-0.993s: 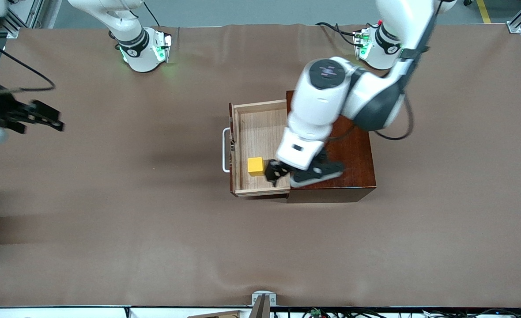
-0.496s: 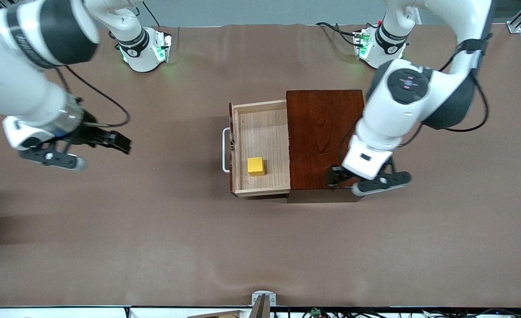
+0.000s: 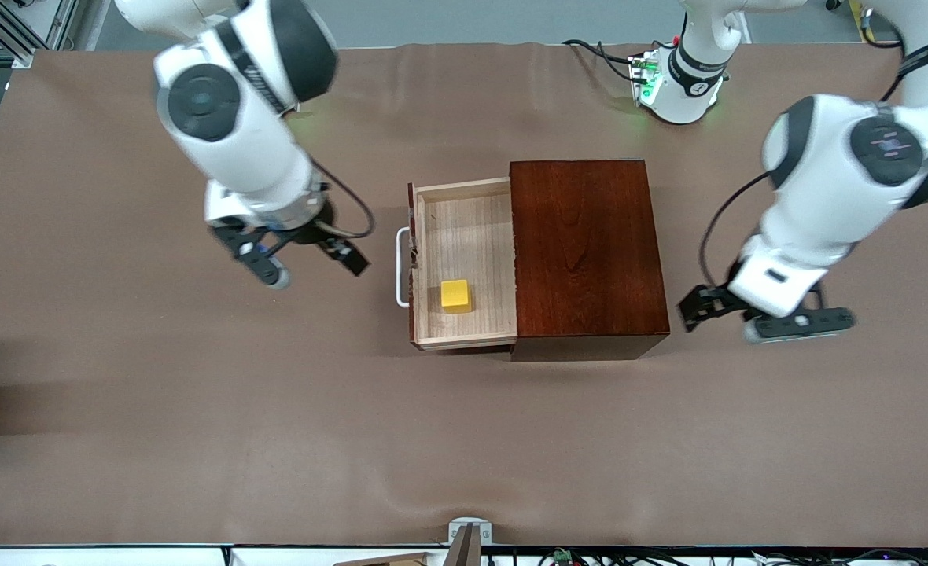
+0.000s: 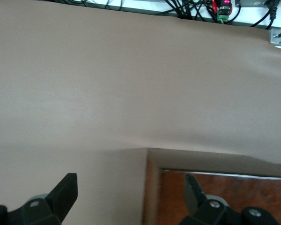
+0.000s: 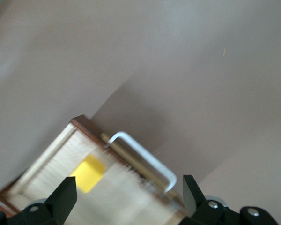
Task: Open drawer, take yellow block, close drawer
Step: 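Withdraw the left gripper while the right gripper reaches the drawer, then lower the right gripper and grasp the yellow block in the drawer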
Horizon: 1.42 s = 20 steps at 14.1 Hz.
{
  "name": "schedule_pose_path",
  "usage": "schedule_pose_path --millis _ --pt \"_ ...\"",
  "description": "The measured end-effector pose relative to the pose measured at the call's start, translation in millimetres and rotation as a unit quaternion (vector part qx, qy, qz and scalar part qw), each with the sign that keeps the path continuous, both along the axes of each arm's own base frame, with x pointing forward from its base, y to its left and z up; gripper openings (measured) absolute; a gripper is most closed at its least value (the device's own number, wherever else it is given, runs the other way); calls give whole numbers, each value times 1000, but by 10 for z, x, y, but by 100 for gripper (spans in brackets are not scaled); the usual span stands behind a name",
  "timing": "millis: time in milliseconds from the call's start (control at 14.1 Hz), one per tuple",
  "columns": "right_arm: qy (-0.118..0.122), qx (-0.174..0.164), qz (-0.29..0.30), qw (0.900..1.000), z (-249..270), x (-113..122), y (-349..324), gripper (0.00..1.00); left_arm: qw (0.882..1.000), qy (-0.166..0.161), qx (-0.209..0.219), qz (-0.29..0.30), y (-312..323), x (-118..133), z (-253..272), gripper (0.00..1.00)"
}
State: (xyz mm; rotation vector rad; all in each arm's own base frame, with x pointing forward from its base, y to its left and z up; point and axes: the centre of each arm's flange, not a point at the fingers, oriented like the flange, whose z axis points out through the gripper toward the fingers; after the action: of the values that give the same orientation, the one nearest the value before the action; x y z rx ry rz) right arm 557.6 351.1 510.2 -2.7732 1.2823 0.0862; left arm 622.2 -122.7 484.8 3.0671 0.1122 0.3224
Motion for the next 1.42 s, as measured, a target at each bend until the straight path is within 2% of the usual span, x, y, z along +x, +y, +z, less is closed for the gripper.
schedule_pose_path --millis 213,425,567,780,1063,1418 --pt "0 14 -126 992 -165 -81 398 100 999 32 15 -37 439 -152 25 100" --pt "4 29 -250 968 -381 -143 739 100 997 45 23 -62 561 -220 65 100" --pt "16 22 -292 956 -623 -195 925 100 996 49 24 -65 550 -249 94 100" --pt "27 11 -320 947 -1029 -154 1033 100 996 59 26 -69 509 -298 172 100" --pt "20 22 -336 941 -1416 -55 1121 100 994 81 29 -73 476 -385 560 100" --pt "13 28 -338 941 -1745 -2 1186 100 996 61 30 -64 565 -439 1018 100"
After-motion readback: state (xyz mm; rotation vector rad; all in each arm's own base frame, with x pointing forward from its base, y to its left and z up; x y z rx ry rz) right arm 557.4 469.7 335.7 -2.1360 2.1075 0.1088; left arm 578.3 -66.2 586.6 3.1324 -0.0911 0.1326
